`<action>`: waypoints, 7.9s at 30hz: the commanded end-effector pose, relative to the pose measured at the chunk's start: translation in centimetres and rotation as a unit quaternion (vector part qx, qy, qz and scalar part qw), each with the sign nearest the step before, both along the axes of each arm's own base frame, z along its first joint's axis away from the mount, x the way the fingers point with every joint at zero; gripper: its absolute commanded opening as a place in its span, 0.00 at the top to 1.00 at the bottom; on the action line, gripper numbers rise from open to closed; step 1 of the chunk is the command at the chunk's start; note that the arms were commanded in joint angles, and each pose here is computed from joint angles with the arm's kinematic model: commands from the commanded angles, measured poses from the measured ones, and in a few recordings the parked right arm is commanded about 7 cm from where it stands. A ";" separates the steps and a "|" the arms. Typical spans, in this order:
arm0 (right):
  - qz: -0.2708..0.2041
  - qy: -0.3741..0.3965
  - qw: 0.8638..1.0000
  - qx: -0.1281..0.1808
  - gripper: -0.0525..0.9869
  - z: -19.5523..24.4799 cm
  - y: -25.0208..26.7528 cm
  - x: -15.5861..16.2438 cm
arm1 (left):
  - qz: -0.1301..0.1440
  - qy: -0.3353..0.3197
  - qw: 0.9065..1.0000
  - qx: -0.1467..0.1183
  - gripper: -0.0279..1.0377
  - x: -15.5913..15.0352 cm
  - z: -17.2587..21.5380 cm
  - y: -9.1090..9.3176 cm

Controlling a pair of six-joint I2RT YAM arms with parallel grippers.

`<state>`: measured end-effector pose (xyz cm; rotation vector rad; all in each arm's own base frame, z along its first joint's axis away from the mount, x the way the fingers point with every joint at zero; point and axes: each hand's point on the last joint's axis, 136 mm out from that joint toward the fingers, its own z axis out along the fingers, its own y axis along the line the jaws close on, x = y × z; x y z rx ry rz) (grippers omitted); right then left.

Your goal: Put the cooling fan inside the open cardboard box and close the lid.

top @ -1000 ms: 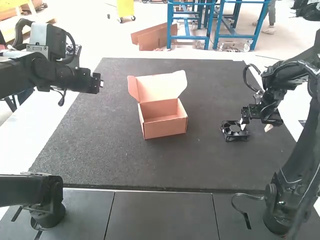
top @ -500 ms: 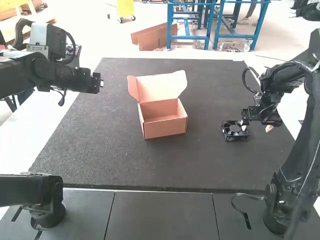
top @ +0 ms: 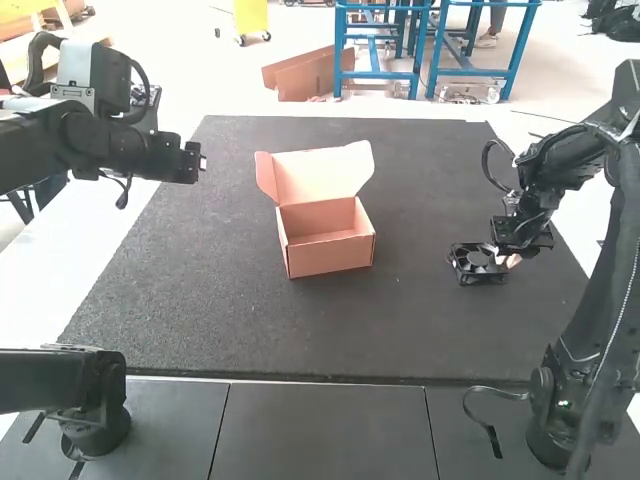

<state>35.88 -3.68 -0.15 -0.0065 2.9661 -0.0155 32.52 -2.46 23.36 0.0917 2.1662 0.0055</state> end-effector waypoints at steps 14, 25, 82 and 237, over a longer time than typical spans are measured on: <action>0.004 -0.006 0.996 0.088 0.97 4.2 2.5 -0.4 | 0.001 -0.010 1.000 -0.007 0.07 0.0 1.9 0.1; 0.022 -0.152 0.977 0.145 0.97 19.1 6.6 0.9 | 0.002 0.012 1.000 -0.004 0.07 -0.6 0.6 0.1; 0.137 -0.012 0.984 0.117 0.96 8.6 32.0 2.9 | 0.003 0.015 1.000 -0.002 0.07 -1.8 -0.4 0.3; 0.286 -0.137 0.939 0.136 0.96 15.5 30.0 9.8 | -0.058 0.010 0.995 -0.080 0.07 14.9 -4.7 -9.8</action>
